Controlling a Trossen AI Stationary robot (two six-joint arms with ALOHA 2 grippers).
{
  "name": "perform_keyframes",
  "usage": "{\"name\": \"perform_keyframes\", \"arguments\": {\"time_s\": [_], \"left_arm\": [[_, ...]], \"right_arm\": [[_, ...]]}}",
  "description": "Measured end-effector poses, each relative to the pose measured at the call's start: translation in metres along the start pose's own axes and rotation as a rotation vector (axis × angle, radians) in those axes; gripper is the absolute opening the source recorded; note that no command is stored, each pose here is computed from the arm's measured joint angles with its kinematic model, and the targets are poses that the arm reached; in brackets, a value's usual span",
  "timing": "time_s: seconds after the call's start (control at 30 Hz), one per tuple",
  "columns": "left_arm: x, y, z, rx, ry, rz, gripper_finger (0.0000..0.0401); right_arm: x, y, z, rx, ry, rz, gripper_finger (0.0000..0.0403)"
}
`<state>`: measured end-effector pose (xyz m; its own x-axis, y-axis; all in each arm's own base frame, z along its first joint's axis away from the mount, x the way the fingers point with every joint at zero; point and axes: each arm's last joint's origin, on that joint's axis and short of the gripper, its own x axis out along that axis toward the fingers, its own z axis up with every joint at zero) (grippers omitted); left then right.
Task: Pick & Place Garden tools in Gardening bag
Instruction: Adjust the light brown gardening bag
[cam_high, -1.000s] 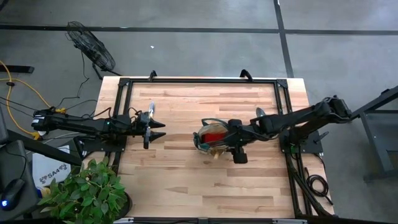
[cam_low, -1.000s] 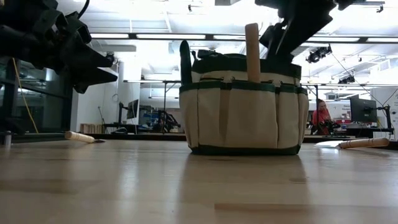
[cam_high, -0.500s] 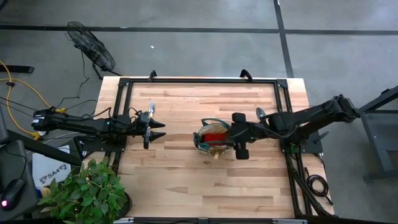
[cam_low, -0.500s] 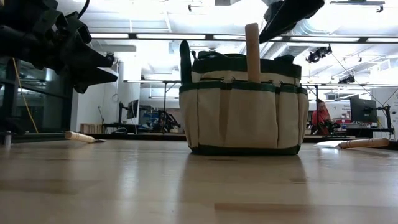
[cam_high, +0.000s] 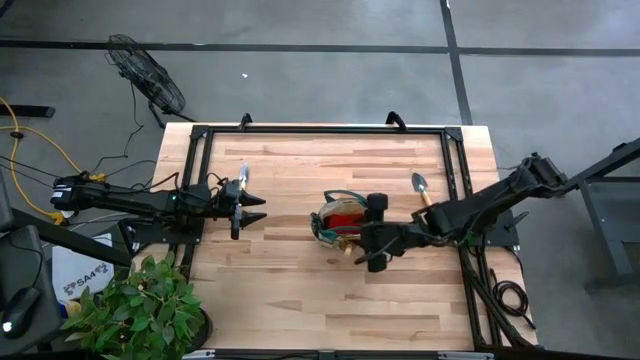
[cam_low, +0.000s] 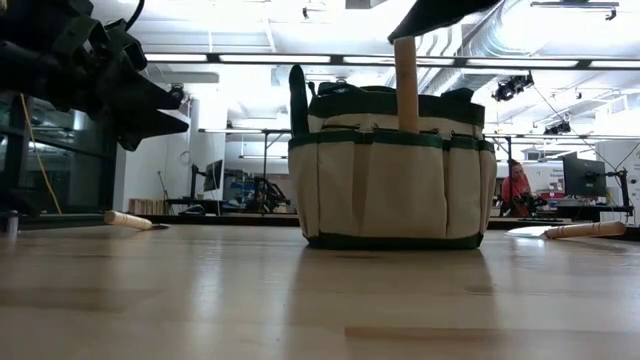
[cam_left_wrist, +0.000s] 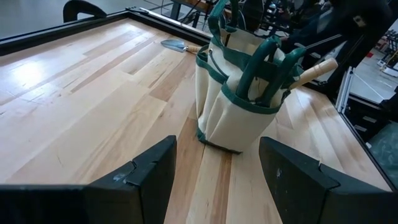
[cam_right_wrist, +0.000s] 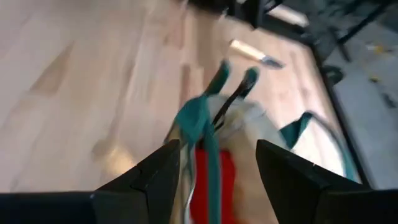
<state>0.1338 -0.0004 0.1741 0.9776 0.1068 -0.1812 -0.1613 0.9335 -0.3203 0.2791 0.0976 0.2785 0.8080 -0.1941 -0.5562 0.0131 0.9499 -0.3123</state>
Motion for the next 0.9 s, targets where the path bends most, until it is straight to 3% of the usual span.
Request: {"name": "perform_keyframes", "arguments": {"time_s": [0.2,0.9], "left_arm": [[0.000,0.000,-0.001,-0.006,0.010,0.004,0.0226],[0.000,0.001,-0.002,-0.010,0.022,0.009,0.0226]], "right_arm": [[0.007,0.000,-0.003,-0.033,0.029,-0.089,0.0204],[0.032,0.011,-0.023,-0.177,0.190,-0.166,0.0204]]}}
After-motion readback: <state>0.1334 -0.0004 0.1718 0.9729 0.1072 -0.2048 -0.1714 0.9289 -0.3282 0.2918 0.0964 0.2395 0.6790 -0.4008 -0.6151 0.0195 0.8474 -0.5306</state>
